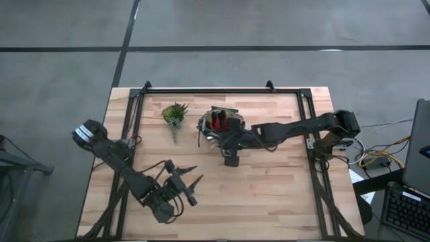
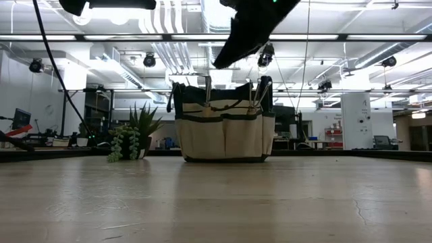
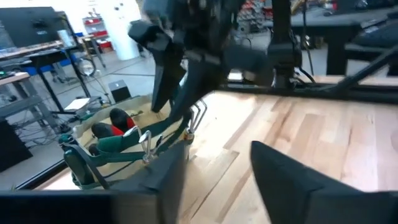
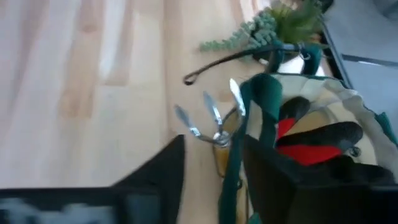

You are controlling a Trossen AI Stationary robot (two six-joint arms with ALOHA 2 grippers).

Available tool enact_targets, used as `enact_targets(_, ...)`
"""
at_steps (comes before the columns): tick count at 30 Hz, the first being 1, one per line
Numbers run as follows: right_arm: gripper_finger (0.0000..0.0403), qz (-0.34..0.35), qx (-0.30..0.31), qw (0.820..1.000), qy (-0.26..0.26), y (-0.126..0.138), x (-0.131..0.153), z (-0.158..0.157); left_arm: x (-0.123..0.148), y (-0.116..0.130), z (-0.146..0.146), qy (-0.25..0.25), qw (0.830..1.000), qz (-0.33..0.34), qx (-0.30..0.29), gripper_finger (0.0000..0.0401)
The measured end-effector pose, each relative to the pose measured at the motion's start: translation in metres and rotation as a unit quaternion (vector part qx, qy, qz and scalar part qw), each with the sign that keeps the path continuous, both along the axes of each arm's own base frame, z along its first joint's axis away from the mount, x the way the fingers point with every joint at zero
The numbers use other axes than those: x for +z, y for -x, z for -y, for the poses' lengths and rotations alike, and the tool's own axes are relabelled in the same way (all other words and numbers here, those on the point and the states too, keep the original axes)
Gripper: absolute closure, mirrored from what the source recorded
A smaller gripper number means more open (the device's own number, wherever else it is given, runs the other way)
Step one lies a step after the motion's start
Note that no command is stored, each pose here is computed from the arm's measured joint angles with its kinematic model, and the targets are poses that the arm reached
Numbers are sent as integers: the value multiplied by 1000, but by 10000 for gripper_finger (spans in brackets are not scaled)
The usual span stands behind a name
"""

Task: Pick & Place Garden tools in Gardening bag
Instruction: Return to Home Position

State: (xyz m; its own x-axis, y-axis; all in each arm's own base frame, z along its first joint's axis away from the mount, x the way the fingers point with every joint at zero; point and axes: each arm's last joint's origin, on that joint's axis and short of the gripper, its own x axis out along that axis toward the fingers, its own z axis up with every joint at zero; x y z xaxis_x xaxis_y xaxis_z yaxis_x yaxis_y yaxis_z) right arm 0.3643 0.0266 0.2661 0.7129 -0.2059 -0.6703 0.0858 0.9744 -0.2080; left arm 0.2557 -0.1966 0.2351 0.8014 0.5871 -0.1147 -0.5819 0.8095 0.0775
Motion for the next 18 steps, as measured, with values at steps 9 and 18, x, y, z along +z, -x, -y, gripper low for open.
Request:
enact_targets(9, 391, 82, 79, 992, -58, 26, 21, -39, -2, -2, -22, 25, 998, -45, -35, 391)
enact_targets(18, 394, 204, 142, 965, -81, 85, 11, -61, -7, 17, -58, 48, 993, -30, -101, 396)
